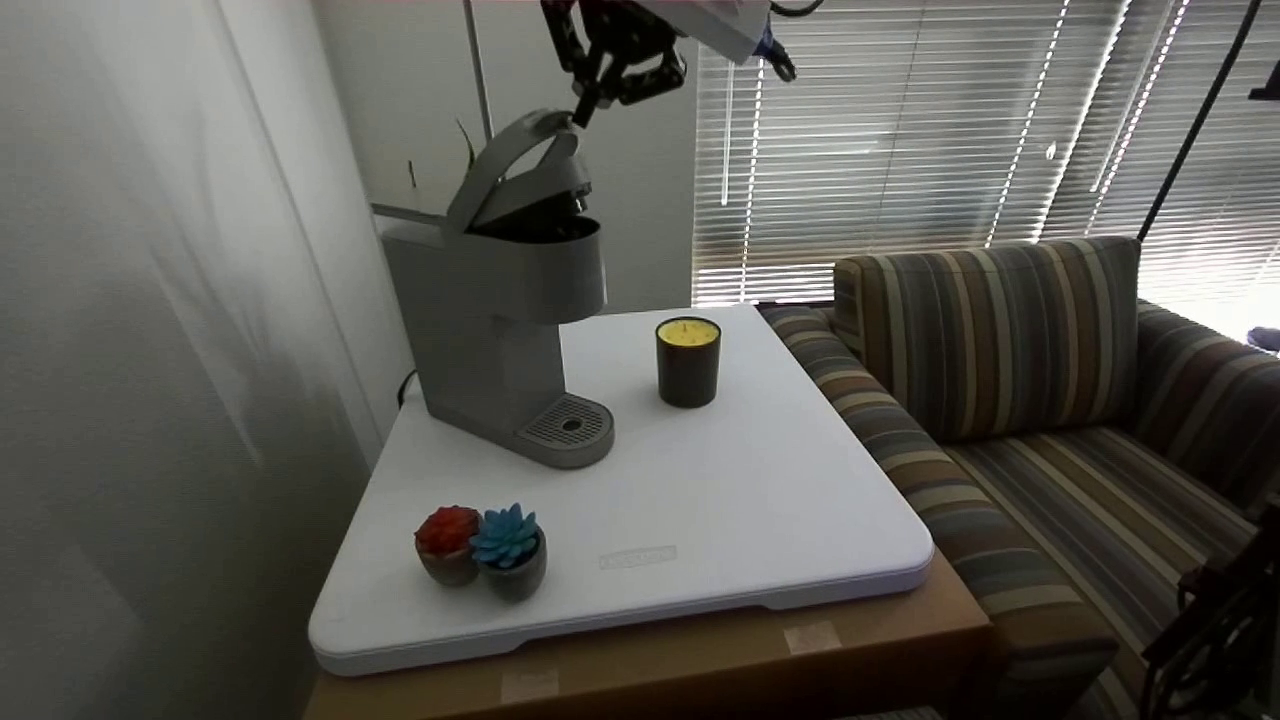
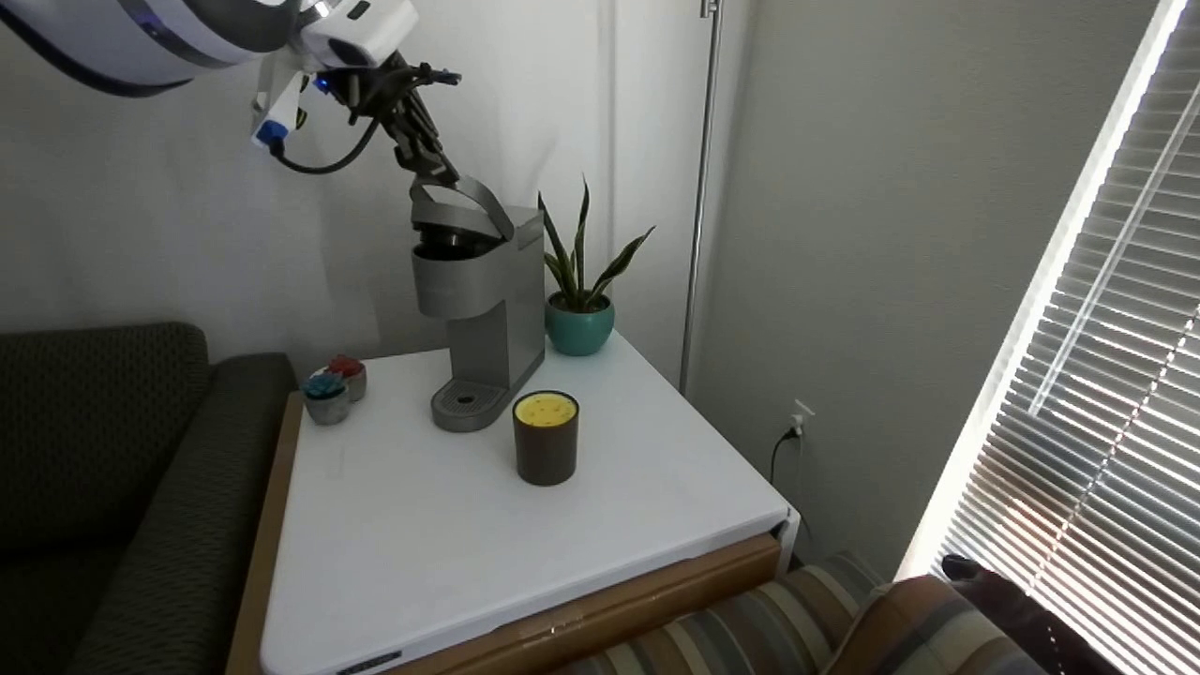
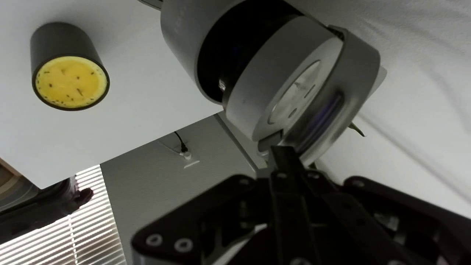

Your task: Open the top of the coffee maker

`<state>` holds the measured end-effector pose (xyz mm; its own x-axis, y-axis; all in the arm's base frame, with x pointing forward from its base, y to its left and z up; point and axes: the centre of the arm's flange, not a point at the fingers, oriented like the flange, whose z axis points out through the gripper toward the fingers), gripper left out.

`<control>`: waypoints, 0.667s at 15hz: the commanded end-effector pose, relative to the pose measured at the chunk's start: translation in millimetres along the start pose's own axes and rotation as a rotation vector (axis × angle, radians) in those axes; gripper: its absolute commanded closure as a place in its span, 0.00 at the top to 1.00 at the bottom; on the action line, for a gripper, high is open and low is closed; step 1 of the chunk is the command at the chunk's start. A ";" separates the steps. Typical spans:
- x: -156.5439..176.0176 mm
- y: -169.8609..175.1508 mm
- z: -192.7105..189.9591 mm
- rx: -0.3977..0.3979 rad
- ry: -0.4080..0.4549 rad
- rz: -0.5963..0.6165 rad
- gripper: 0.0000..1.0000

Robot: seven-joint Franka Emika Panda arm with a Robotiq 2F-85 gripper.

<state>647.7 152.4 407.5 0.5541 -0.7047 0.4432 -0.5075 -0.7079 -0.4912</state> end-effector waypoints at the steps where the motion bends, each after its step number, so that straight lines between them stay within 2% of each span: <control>1: 18.2 -16.0 -4.9 0.034 0.034 -0.039 0.00; 7: 25.8 -33.2 -2.6 0.073 0.031 -0.060 0.00; 8: 25.7 -33.4 -2.1 0.065 0.030 -0.061 0.00; 10: 26.1 -28.0 -3.1 -0.004 0.034 -0.046 0.00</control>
<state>665.7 162.0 437.2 0.5542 -0.6725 0.4905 -0.4432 -0.7372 -0.5100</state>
